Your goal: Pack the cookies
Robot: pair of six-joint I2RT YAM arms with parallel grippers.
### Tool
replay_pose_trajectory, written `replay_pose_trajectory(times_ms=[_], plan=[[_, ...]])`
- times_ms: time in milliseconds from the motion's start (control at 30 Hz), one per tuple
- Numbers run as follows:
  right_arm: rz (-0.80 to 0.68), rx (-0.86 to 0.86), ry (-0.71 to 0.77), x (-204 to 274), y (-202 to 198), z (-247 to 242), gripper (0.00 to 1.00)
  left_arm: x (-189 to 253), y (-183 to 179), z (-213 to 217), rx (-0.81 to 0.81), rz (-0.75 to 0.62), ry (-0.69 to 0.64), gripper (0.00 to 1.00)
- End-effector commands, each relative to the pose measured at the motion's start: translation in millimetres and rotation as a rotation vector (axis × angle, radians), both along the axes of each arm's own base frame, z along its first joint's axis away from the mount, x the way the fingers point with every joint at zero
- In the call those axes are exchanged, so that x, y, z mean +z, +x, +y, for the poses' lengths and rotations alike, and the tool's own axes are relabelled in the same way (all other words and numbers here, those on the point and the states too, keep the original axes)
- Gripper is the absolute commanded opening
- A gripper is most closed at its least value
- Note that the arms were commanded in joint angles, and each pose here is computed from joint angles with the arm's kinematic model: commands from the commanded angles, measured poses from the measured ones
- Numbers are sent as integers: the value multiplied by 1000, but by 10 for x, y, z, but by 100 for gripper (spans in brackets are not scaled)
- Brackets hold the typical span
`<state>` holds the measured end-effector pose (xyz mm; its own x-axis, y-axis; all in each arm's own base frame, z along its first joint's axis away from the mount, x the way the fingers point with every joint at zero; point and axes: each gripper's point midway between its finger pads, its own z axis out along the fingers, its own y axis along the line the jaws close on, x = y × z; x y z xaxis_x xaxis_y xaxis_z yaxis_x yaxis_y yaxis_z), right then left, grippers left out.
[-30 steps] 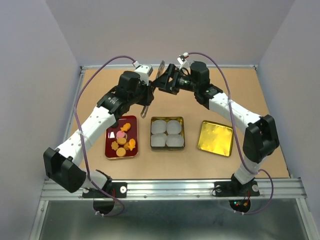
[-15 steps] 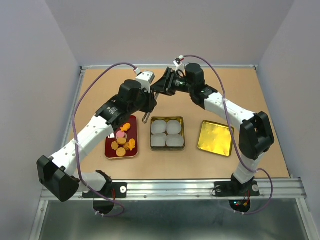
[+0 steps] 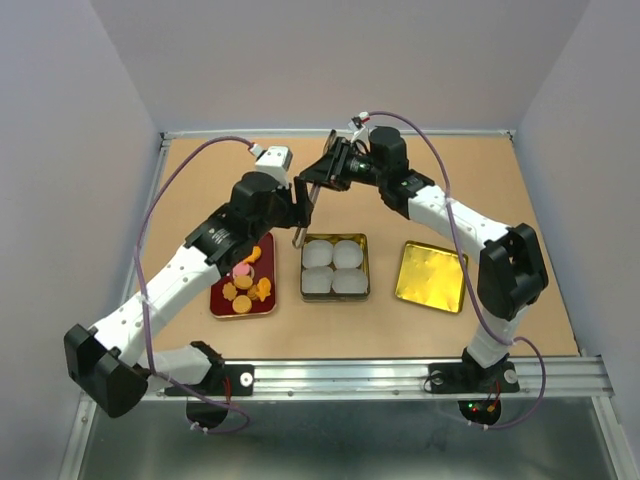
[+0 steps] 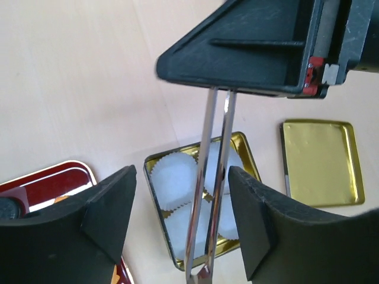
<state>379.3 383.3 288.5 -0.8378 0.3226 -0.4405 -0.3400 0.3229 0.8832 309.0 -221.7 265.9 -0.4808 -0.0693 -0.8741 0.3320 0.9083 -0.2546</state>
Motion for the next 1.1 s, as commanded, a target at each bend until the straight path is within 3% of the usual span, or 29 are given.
replay_pose_trajectory(times_ms=[0,333,733,1000,1067], plan=[[-9,-45,56,244,128,-7,0,511,-60,232,93,-166,-136,78],[145,-10,131,251,177,140,1,449,-187,189,55,-247,-222,78],[176,45,196,566,83,175,0,149,-112,-78,-15,-197,-202,77],[195,67,189,516,-7,183,1,190,-41,-158,-25,-204,-175,69],[195,70,186,501,-10,185,0,135,-23,-166,-25,-189,-147,61]])
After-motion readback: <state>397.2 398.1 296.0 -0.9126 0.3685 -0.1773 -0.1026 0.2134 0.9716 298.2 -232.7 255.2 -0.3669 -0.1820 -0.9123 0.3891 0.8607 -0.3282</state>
